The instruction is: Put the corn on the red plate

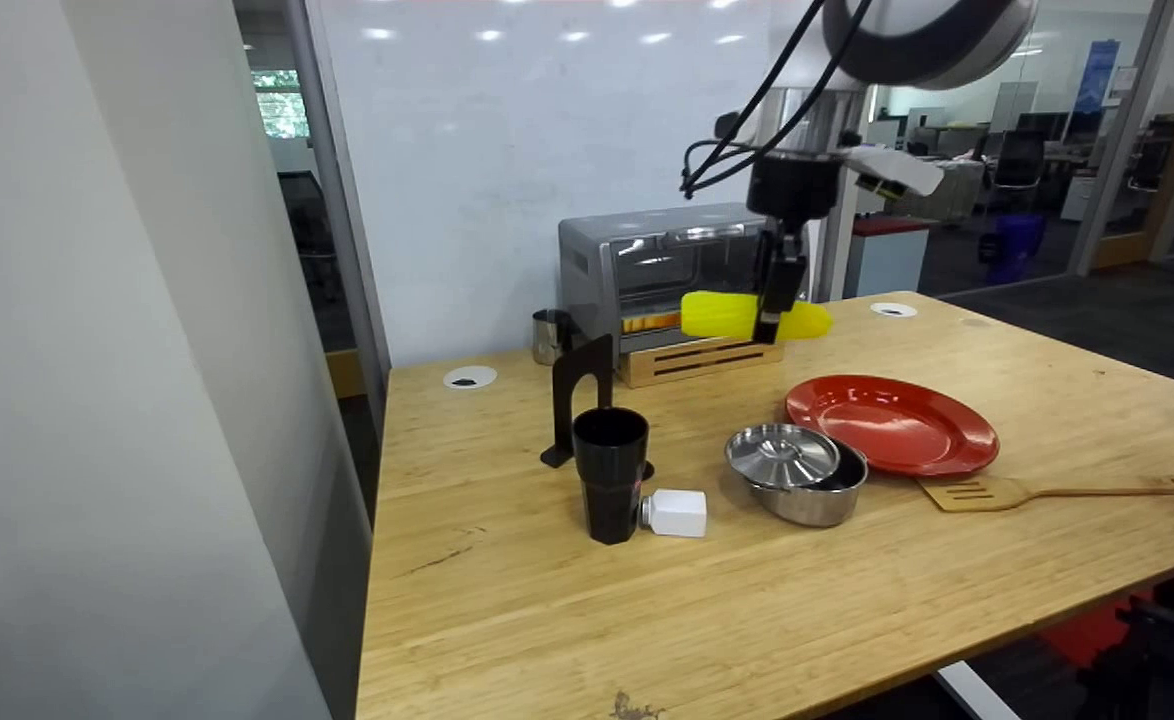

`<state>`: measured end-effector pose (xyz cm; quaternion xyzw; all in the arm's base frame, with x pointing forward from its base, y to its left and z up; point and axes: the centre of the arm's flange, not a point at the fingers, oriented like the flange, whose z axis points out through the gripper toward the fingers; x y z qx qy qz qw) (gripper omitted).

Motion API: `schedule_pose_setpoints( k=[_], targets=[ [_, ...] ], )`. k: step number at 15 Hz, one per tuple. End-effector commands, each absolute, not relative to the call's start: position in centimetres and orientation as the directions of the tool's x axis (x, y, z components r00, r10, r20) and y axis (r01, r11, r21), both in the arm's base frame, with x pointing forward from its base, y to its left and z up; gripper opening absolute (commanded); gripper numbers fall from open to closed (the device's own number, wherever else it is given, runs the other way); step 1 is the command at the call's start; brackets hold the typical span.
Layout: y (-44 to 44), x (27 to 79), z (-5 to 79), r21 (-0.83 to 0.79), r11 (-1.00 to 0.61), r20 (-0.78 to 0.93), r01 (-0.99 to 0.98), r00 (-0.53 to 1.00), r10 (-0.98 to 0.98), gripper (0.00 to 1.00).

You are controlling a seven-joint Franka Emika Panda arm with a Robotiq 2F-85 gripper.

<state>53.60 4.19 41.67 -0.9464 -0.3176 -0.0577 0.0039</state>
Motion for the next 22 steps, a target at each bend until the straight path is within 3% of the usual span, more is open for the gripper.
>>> schedule_pose_setpoints(
  k=[1,10,22],
  targets=[
    [-3.4,49.0,43.4,0.007,-0.903,0.125,0.430,0.895,0.427,0.15],
    [-16.9,43.8,37.5,-0.038,-0.999,0.178,-0.003,0.984,-0.009,0.15],
    [-16.7,48.0,24.8,-0.077,-0.993,0.153,-0.085,0.984,-0.097,0.15]
  ],
)
